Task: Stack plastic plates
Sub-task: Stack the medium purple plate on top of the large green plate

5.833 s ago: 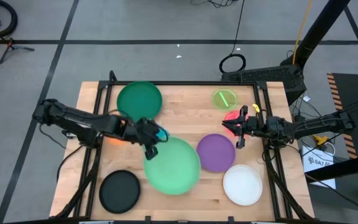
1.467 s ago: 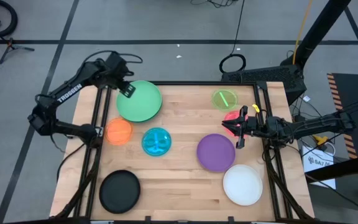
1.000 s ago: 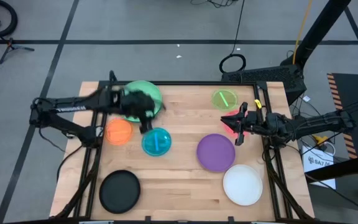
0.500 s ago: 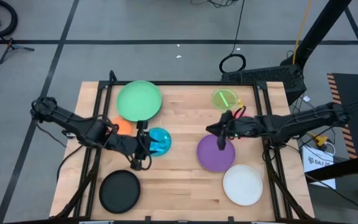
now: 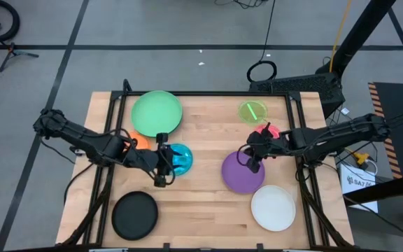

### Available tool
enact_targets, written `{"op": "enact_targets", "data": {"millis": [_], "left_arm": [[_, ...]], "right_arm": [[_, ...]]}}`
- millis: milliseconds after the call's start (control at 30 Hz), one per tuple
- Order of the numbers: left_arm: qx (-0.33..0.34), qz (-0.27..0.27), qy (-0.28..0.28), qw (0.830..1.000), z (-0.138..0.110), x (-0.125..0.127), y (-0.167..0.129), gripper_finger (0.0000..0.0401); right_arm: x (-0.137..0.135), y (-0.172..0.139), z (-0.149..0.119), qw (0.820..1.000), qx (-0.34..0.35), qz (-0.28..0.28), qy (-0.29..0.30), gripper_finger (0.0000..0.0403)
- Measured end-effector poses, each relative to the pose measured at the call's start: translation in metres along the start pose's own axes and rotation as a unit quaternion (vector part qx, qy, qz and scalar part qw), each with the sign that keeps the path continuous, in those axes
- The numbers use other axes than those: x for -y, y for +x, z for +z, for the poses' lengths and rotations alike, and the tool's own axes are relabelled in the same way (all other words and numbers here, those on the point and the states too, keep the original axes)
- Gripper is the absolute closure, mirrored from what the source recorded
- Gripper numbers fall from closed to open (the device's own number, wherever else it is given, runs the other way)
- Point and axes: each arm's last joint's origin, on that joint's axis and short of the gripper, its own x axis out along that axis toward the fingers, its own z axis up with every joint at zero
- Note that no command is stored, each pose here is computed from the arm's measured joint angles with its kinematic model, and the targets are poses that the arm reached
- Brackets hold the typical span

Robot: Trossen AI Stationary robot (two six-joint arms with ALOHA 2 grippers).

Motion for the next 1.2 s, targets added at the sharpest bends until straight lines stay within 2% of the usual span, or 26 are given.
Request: {"op": "enact_targets", "data": {"millis": [100,200,367,500,767,933,1200], "left_arm": [[-0.026,0.002,-0.015,1.000,-0.005,0.001,0.002,0.0224],[-0.053,0.002,-0.007,0.999,-0.011,0.000,0.003,0.0224],[-0.078,-0.011,0.047,0.996,-0.016,0.007,-0.002,0.0224],[-0.070,-0.028,0.091,0.993,-0.025,0.019,0.001,0.0224],[0.005,-0.045,0.096,0.994,-0.044,0.033,0.003,0.0224],[0.063,-0.037,0.105,0.992,-0.051,0.027,-0.002,0.0224],[0.103,0.019,0.105,0.989,-0.053,-0.009,-0.019,0.0224]], "right_arm": [[0.000,0.000,0.000,1.000,0.002,0.002,-0.003,0.0367],[-0.003,0.000,0.003,0.999,0.001,0.035,0.016,0.0367],[-0.022,0.005,0.004,0.995,0.015,0.095,0.027,0.0372],[-0.037,0.014,0.005,0.991,0.027,0.122,0.044,0.0386],[-0.077,0.025,0.018,0.990,0.017,0.141,0.025,0.0401],[-0.098,0.030,0.028,0.993,-0.018,0.119,0.017,0.0401],[-0.103,0.038,0.033,0.993,-0.088,0.045,0.072,0.0401]]}}
